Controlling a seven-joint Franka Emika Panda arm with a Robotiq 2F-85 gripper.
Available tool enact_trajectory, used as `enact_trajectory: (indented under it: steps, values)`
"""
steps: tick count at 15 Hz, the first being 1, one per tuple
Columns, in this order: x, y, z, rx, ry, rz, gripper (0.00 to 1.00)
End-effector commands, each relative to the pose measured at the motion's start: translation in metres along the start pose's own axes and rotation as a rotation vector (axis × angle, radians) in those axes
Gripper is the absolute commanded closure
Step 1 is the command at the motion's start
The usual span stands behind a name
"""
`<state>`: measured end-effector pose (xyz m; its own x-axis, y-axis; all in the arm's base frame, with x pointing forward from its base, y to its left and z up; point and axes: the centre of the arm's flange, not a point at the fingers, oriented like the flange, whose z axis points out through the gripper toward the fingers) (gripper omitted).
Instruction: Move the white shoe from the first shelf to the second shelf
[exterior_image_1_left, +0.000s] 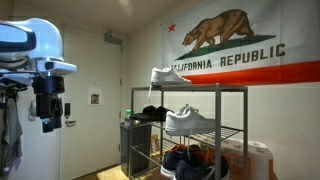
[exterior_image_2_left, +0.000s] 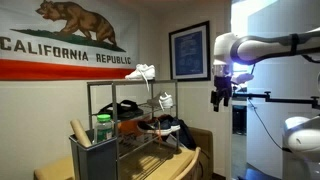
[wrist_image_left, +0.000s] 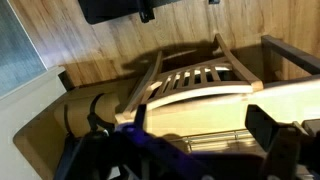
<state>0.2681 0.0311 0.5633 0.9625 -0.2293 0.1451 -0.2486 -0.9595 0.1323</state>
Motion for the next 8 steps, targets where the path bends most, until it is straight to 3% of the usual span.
enact_trajectory:
  steps: [1,8]
  values:
    - [0.0,0.0,0.0,0.0,0.0,0.0,0.0]
    - [0.015,-0.003,0.002,0.003,0.014,-0.006,0.0]
